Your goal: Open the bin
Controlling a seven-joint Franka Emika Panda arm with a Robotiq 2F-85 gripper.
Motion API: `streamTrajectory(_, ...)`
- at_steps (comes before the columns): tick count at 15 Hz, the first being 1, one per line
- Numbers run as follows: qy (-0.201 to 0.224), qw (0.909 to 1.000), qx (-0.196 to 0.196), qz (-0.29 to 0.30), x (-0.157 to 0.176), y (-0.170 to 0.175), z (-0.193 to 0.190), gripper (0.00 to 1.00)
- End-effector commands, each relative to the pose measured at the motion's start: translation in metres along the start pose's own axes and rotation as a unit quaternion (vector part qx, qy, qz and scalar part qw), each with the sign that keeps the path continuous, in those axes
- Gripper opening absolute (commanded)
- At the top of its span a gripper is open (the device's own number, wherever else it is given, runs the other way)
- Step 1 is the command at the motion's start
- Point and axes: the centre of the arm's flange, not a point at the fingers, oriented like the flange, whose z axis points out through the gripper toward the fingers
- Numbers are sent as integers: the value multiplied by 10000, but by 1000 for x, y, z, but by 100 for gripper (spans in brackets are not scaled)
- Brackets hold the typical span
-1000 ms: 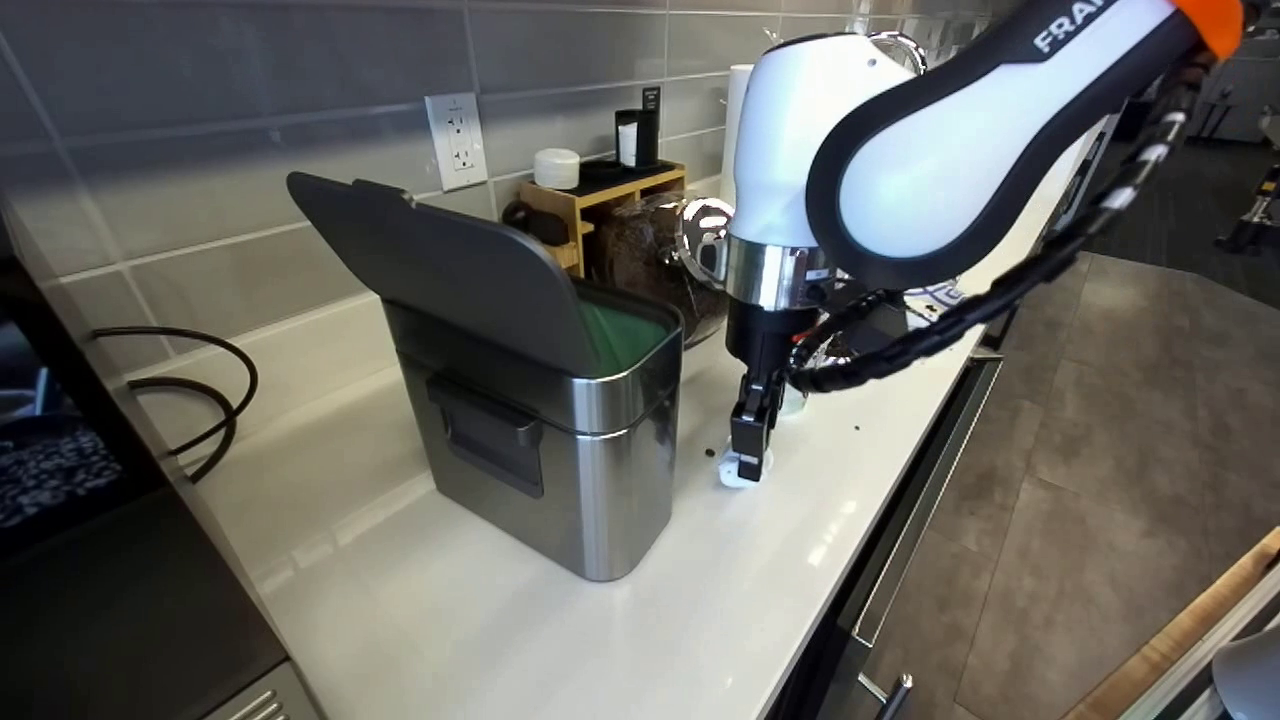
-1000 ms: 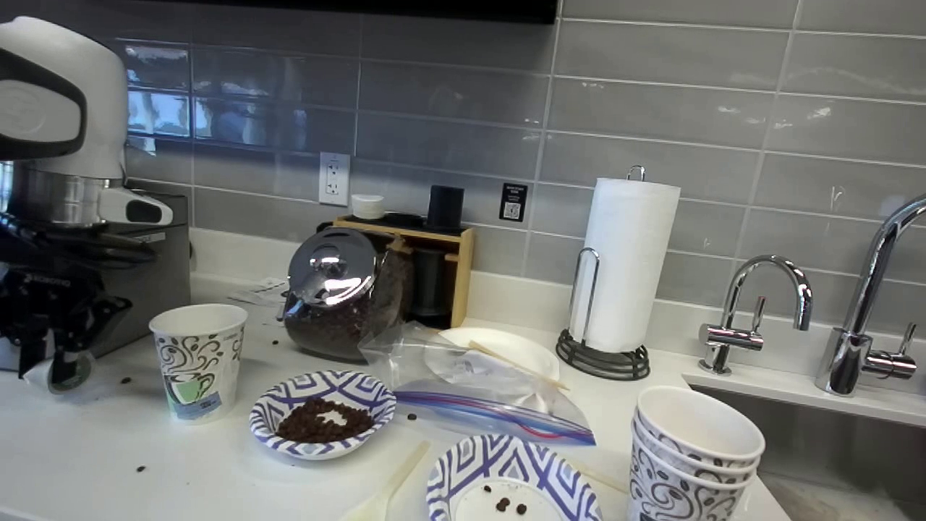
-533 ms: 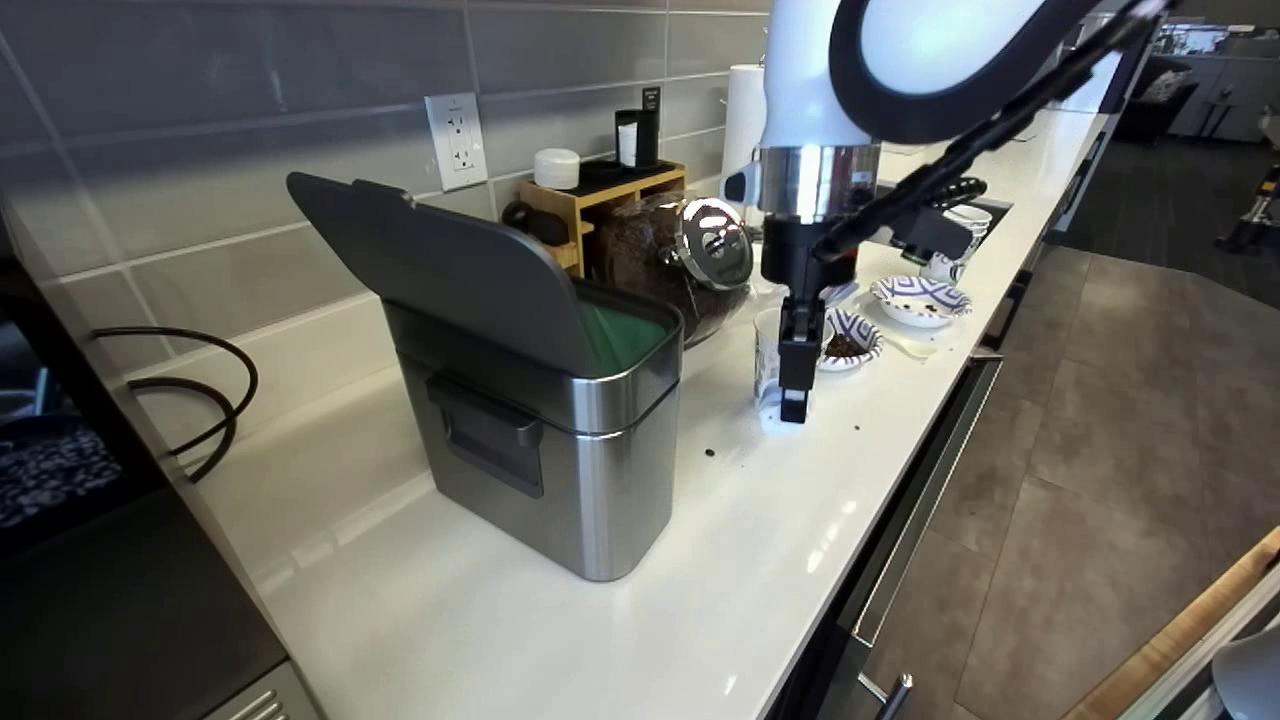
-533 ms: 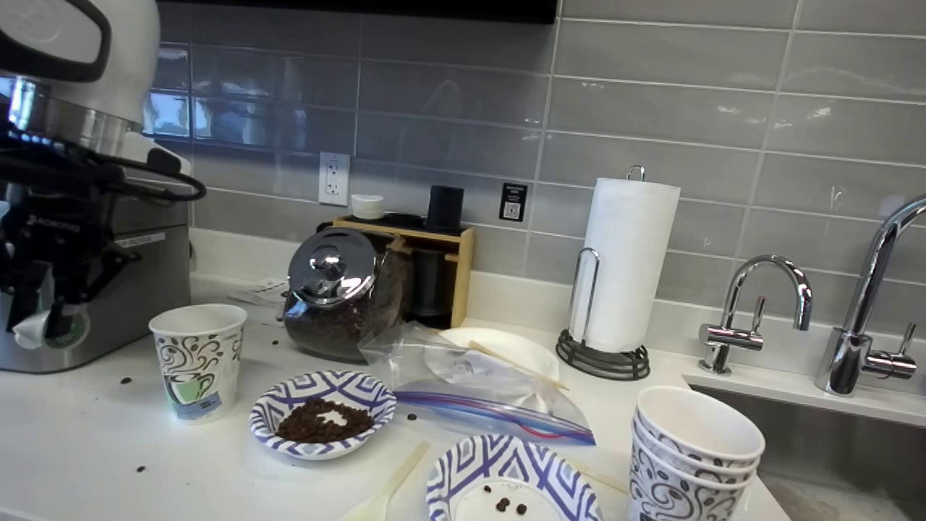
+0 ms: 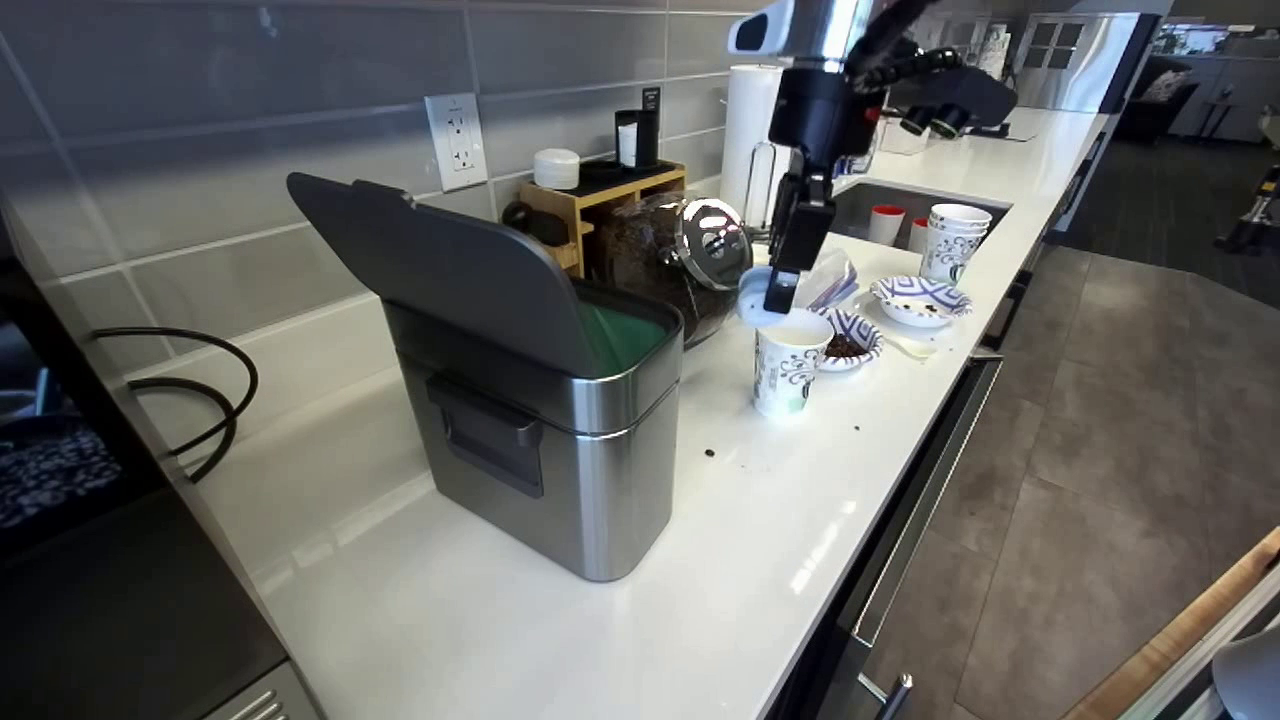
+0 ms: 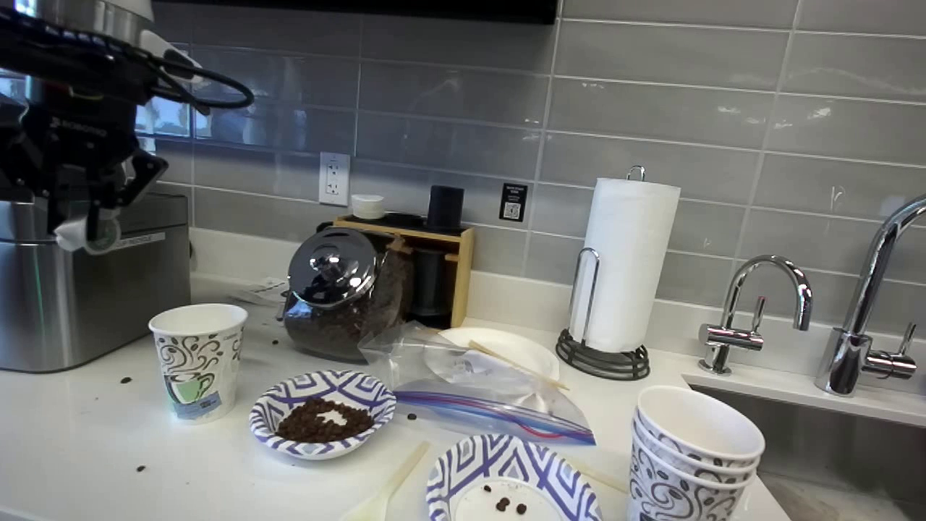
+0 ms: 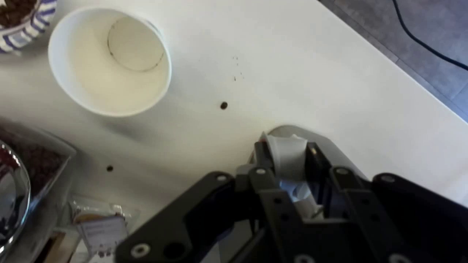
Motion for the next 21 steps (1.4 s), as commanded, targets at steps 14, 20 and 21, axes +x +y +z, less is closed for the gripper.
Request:
streamTrajectory(14,1505,9742,607,-1570,105,-38,-30,11)
streamTrajectory(20,1457,9717,711,-1716,120,-41,-20,66)
streamTrajectory(21,1453,9714,712,-1737,120,-41,-20,76)
